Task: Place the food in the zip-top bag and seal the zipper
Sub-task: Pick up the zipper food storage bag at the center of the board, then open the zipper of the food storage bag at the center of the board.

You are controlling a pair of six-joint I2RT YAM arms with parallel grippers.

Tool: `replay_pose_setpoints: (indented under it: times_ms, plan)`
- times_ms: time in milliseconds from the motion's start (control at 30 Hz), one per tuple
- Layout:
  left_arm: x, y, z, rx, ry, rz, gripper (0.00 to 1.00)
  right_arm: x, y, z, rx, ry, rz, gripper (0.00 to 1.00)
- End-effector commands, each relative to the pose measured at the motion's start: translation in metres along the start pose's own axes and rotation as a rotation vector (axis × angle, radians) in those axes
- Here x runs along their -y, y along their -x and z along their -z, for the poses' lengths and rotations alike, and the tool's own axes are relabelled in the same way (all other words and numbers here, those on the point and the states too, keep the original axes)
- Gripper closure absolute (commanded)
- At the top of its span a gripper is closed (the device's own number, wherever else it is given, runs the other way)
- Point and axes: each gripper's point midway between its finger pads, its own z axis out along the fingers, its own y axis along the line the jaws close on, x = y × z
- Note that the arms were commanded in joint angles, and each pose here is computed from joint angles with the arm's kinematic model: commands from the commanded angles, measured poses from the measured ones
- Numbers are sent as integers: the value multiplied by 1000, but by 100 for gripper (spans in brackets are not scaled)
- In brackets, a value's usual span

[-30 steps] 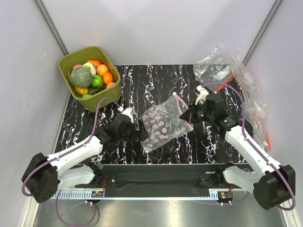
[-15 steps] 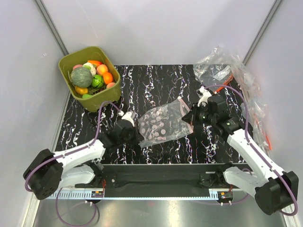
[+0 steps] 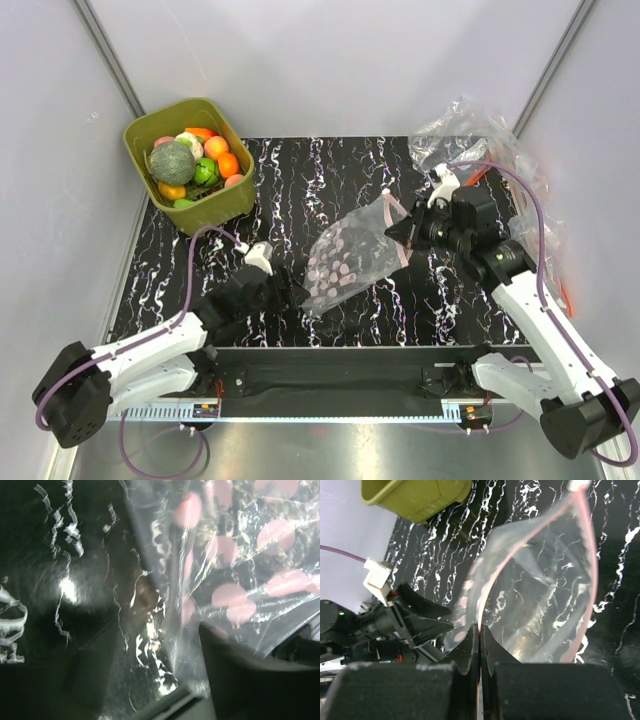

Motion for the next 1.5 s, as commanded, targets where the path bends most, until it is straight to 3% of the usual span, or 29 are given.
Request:
replay_pose_setpoints:
  times_ms: [0,133,300,467,767,1400,1467]
  plan:
    - [26,44,21,102,-11,-43,17,-19,26,5,22,31,81,100]
    - [47,78,56,144,19,-83,2,-20,35,6,5,-51,161,100]
    - [98,123,78,169,-30,-135,1,-39,38,-2,-35,-21,271,100]
    - [146,165,72,158,-47,-156,1,-65,36,-5,-55,76,358,100]
    - [181,167,34,87,-153,-102,1,-65,1,-19,-147,145,379,100]
    - [195,175,31,97,-183,-59,1,-90,-35,-22,-217,233,436,100]
    - [195,174,27,90,-179,-58,6,-96,-35,-21,-211,253,445,100]
